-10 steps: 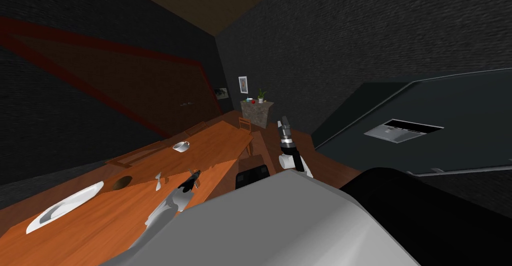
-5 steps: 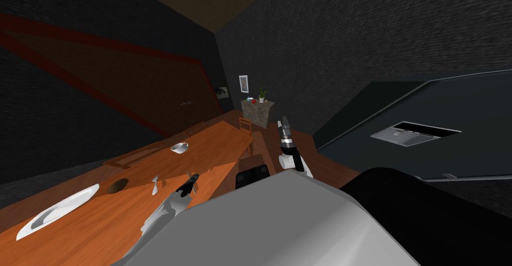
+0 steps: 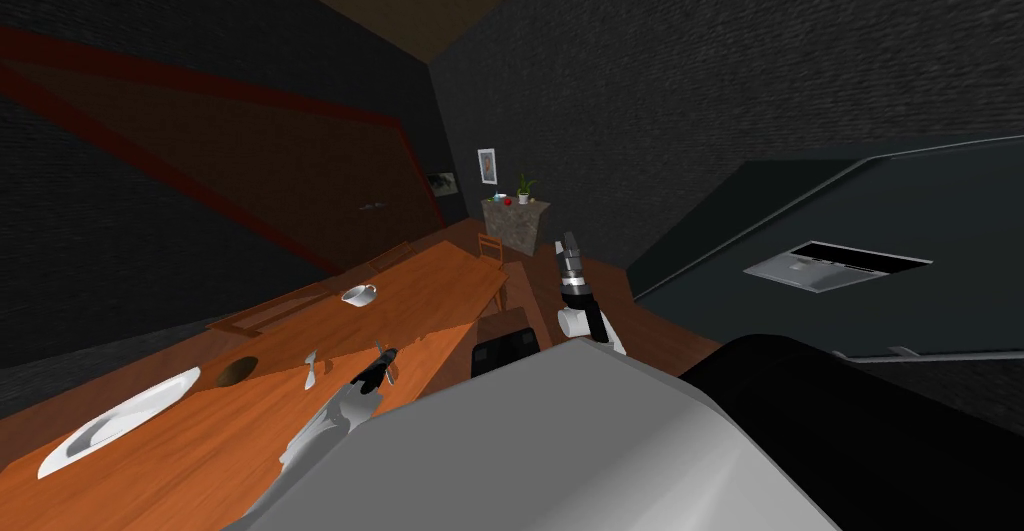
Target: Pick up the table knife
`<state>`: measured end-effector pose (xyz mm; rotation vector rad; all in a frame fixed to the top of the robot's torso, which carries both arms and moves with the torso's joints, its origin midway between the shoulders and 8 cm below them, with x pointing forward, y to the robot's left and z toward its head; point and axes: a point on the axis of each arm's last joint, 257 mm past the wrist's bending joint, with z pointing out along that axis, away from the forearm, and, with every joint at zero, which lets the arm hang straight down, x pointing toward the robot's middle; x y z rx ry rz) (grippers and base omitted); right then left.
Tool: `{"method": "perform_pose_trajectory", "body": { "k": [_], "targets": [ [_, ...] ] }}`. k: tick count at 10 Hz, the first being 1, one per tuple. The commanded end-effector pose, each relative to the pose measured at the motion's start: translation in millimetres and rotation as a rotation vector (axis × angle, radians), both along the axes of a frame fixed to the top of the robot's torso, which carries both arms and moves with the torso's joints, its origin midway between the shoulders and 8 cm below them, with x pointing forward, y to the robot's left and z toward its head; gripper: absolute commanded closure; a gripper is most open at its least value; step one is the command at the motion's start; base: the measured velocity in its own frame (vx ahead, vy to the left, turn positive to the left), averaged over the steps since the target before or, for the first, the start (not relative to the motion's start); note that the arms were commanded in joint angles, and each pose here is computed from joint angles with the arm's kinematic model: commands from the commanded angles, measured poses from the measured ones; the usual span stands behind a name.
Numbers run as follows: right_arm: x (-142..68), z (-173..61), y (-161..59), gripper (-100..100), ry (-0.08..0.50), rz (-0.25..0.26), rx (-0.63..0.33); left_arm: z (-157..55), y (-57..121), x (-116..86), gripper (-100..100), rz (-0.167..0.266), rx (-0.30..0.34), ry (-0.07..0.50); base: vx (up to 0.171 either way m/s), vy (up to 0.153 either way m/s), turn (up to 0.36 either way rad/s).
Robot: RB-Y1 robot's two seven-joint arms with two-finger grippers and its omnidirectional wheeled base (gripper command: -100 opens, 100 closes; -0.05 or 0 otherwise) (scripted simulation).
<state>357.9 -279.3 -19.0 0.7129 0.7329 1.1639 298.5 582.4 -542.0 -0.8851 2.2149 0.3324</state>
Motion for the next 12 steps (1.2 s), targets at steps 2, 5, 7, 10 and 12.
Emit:
{"method": "perform_pose_trajectory", "body": {
  "k": [2,5,7,10,12],
  "targets": [
    [0.0,0.1,0.0,0,0.0,0.0,0.0,3.1,-3.5,13.0,100,0.012,-0.006,-0.01,-0.092,0.013,-0.054],
    [0.1,0.1,0.1,0,0.0,0.0,0.0,8.9,-6.2,34.6,100,0.03,-0.005,-0.009,-0.125,0.004,-0.048],
    [0.0,0.0,0.0,0,0.0,0.0,0.0,10.4,-7.2,39.8,100,0.034,-0.005,-0.009,-0.058,0.012,-0.013],
    [0.0,0.0,0.0,0,0.0,0.0,0.0,15.0,-10.6,55.4,100,0.045,-0.009,-0.006,-0.078,0.006,-0.045],
    [0.0,0.0,0.0,0,0.0,0.0,0.0,14.4,-10.3,53.3,0,0.043,-0.009,-0.009,-0.025,-0.001,-0.005]
  ]
}}
